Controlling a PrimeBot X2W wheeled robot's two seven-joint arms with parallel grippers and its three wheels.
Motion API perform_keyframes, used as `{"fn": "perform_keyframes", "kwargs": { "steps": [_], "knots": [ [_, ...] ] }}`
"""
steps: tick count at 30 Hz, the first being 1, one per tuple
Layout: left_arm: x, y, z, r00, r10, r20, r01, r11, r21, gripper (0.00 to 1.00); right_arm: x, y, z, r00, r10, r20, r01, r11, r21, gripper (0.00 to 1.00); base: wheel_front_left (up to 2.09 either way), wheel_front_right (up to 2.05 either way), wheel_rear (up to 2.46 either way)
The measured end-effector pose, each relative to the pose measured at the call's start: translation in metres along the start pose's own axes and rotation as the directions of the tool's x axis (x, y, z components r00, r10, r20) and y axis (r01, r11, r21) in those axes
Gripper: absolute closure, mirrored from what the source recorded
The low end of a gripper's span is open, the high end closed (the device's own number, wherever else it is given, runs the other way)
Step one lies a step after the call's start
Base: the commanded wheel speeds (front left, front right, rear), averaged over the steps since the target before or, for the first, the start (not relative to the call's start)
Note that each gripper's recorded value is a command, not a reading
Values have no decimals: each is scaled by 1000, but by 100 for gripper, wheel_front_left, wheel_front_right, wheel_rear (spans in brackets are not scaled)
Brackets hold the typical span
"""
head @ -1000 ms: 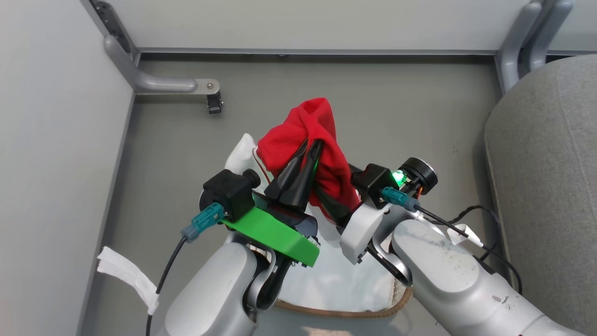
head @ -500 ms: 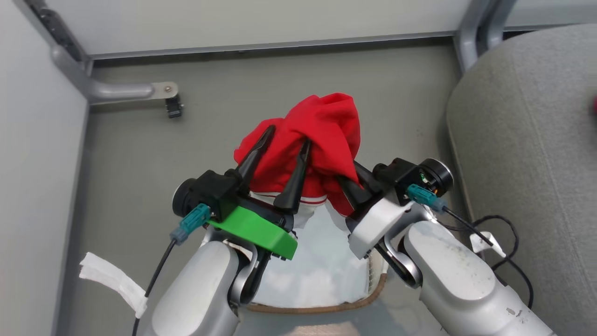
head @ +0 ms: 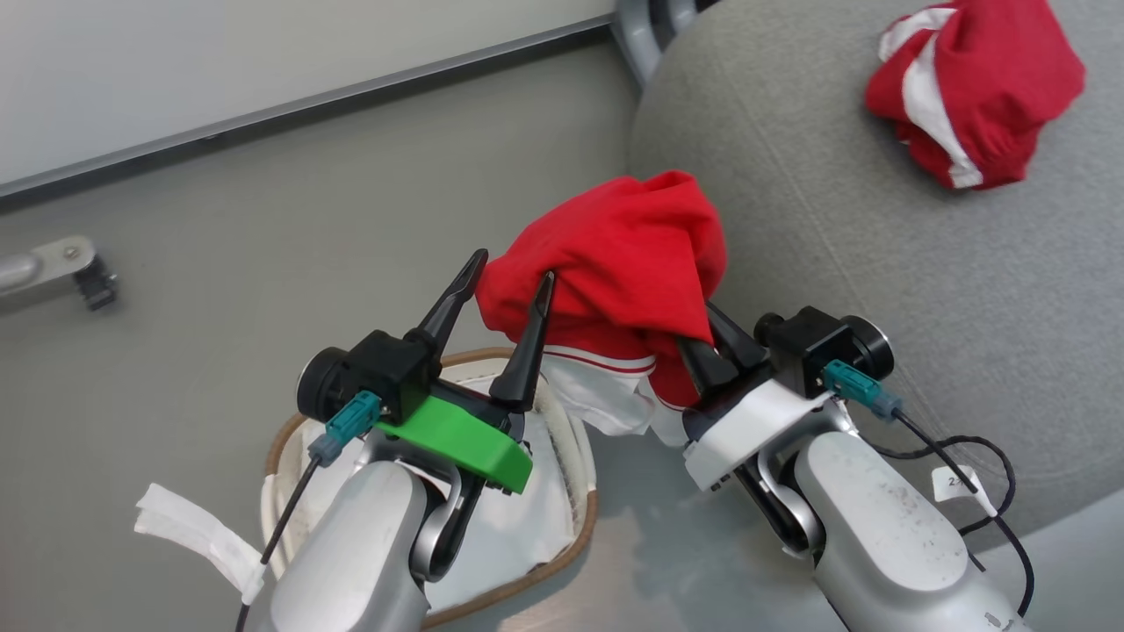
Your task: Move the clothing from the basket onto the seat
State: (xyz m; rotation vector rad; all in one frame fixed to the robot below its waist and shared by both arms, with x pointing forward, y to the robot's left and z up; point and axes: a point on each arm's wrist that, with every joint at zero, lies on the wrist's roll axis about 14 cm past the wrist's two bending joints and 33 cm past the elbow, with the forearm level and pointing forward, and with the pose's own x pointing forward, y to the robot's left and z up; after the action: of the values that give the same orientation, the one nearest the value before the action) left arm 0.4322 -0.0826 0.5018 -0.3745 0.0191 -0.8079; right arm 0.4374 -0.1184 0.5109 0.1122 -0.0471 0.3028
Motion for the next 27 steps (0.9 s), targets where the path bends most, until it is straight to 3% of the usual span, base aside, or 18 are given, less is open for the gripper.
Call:
{"fn": "perform_keyframes", "kwargs": {
  "steps": [6, 14, 17, 21, 27],
  "knots": [
    [21, -29, -21, 994, -105, -36, 104, 994, -34, 0, -36, -47, 6, 985, -171, 5, 171, 985, -10, 100, 0, 0, 0],
    [36, -66, -47, 970, -231, -80, 224, 971, -87, 0, -74, -89, 6, 946, -324, -13, 324, 945, -36, 100, 0, 0, 0],
    [40, -65, -56, 967, -240, -92, 229, 967, -108, 0, -74, -108, 9, 940, -340, -24, 336, 937, -101, 100, 0, 0, 0],
    [39, -50, -71, 967, -224, -121, 210, 971, -118, 0, -54, -140, 43, 945, -327, 25, 323, 916, -237, 100, 0, 0, 0],
    [36, -30, -88, 965, -213, -152, 202, 975, -90, 0, -27, -203, 120, 928, -345, 141, 371, 820, -435, 100, 0, 0, 0]
  ]
}}
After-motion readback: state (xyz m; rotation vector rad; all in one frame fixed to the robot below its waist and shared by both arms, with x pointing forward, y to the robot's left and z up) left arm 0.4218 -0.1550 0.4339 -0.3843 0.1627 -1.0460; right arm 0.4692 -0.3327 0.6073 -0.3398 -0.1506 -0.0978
